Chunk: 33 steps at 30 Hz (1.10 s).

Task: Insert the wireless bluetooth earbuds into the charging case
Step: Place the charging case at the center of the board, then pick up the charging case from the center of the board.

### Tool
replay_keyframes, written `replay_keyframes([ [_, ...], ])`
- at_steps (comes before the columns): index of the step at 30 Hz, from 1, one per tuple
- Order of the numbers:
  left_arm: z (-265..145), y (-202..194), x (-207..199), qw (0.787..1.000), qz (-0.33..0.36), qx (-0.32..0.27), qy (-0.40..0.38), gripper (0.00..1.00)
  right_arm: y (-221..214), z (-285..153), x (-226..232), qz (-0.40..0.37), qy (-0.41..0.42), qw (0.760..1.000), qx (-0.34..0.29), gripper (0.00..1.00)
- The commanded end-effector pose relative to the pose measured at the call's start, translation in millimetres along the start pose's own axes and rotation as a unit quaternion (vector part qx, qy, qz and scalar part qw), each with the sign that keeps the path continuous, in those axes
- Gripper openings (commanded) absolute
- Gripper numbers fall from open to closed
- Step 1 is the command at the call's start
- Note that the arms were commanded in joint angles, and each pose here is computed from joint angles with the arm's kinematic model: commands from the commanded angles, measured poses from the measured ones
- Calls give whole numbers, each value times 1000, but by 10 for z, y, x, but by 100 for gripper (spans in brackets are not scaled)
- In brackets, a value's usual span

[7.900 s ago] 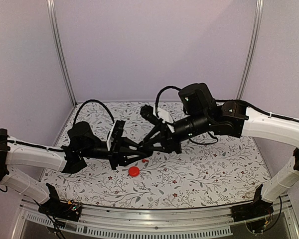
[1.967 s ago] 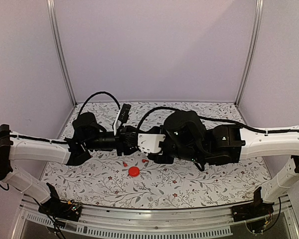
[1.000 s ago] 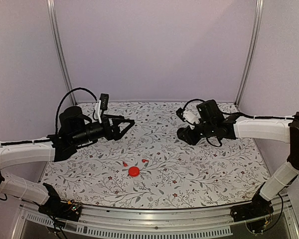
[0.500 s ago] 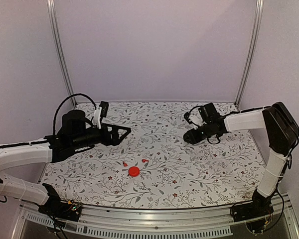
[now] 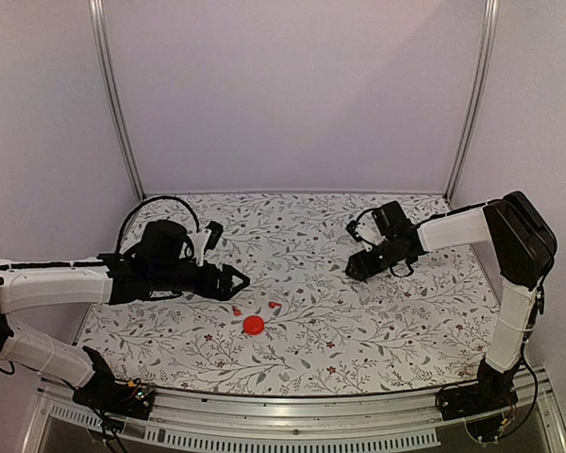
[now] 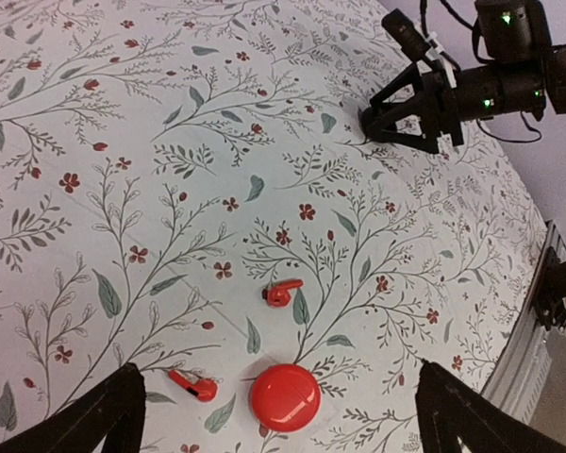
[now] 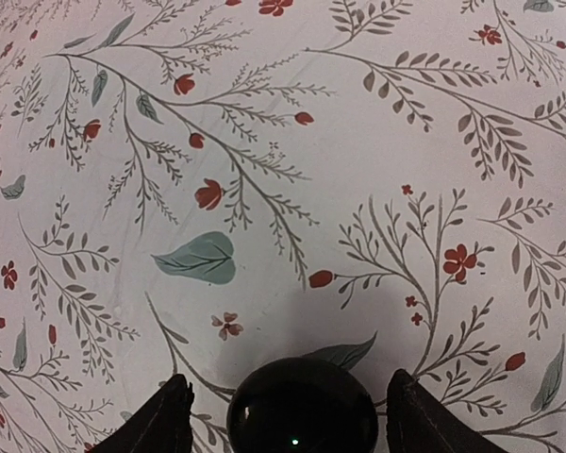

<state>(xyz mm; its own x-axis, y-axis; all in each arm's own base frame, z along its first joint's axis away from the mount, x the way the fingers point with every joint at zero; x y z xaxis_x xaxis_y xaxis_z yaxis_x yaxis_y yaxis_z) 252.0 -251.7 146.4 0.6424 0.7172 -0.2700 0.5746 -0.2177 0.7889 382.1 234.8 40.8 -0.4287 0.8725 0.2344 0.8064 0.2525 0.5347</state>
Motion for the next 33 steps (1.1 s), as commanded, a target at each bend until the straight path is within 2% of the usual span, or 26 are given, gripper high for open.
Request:
replay_keyframes([
  [1, 50, -33, -121, 998, 34, 51, -7, 100, 130, -13, -9, 0, -4, 1000, -15, 70],
  [7, 81, -26, -272, 991, 87, 104, -21, 100, 451, -381, 50, -5, -15, 997, -71, 77],
  [8, 100, -60, -299, 988, 98, 121, -22, 100, 518, -466, 51, -4, -21, 996, -82, 81],
  [9, 120, -106, -335, 984, 109, 139, -26, 100, 613, -586, 75, -4, -23, 995, -99, 97],
  [10, 147, -155, -373, 980, 119, 157, -33, 100, 722, -749, 103, -6, -24, 992, -121, 99],
  [15, 266, -394, -427, 956, 156, 246, -38, 100, 1091, -1380, 222, -14, -26, 977, -211, 99],
  [19, 301, -488, -448, 937, 195, 286, -43, 99, 1189, -1751, 341, -15, -4, 966, -258, 99],
  [25, 379, -552, -449, 920, 230, 312, -48, 97, 1110, -1966, 539, -30, 54, 961, -271, 99],
  [33, 476, -754, -437, 893, 274, 350, -70, 99, 1072, -2370, 643, -37, 75, 945, -315, 99],
])
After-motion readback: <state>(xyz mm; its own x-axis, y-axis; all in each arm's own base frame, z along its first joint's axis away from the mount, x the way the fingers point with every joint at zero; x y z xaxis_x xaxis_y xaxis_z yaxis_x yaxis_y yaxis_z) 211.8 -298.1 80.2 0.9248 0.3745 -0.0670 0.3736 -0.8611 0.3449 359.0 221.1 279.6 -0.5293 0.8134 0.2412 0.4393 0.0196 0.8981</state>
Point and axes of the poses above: each gripper's point midway between its finger pads, its own z axis out along the fingers, its own x axis along the line the jaws close on, y = z × x, the point moved 2 cm from there along -z, back along the fingers, and after that the axes turned 11 degrees about z, right-handed, at the moved point
